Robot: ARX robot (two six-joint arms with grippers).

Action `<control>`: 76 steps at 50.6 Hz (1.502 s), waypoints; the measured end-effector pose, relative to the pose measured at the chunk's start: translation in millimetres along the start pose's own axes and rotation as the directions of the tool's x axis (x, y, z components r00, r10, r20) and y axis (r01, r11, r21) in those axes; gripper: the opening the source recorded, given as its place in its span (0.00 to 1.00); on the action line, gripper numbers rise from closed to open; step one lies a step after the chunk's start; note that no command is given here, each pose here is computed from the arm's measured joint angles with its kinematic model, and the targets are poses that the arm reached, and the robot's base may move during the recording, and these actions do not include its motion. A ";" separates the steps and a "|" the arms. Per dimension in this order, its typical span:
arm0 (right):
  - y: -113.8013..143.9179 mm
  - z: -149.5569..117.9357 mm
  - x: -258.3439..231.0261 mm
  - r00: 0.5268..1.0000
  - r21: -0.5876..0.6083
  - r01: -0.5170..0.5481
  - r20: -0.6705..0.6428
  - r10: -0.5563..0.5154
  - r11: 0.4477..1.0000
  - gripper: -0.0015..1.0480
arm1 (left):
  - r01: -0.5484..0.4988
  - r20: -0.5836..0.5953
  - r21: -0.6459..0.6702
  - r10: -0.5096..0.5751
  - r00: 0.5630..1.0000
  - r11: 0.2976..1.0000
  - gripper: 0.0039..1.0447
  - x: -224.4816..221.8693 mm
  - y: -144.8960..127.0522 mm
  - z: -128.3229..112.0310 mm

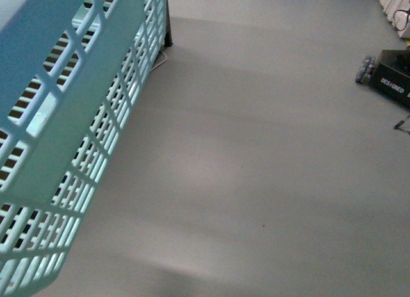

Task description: Pick mango and avocado into basket

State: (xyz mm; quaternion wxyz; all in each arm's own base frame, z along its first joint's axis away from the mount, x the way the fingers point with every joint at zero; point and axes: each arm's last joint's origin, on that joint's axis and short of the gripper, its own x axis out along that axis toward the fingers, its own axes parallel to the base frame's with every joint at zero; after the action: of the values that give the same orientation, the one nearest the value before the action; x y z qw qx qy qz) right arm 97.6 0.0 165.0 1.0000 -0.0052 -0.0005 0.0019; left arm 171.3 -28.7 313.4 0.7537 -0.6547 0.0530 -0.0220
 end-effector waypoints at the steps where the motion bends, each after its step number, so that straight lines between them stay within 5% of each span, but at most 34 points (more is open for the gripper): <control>1: 0.0 0.0 0.0 1.000 0.000 0.001 0.000 -0.001 1.000 0.93 | 0.000 0.000 0.001 0.000 1.000 1.000 0.08 0.0 0.0 0.0; 76: 0.0 -0.1 0.0 1.000 0.000 0.002 -0.001 -0.002 1.000 0.93 | 0.005 0.000 -0.002 -0.005 1.000 1.000 0.08 -0.5 -1.5 0.2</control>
State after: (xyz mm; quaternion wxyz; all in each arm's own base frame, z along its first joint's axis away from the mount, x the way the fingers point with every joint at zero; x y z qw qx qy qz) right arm 97.6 0.0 164.9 1.0000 -0.0051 0.0001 0.0011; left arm 170.8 -28.6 314.9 0.7531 -0.6555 0.0512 -0.0238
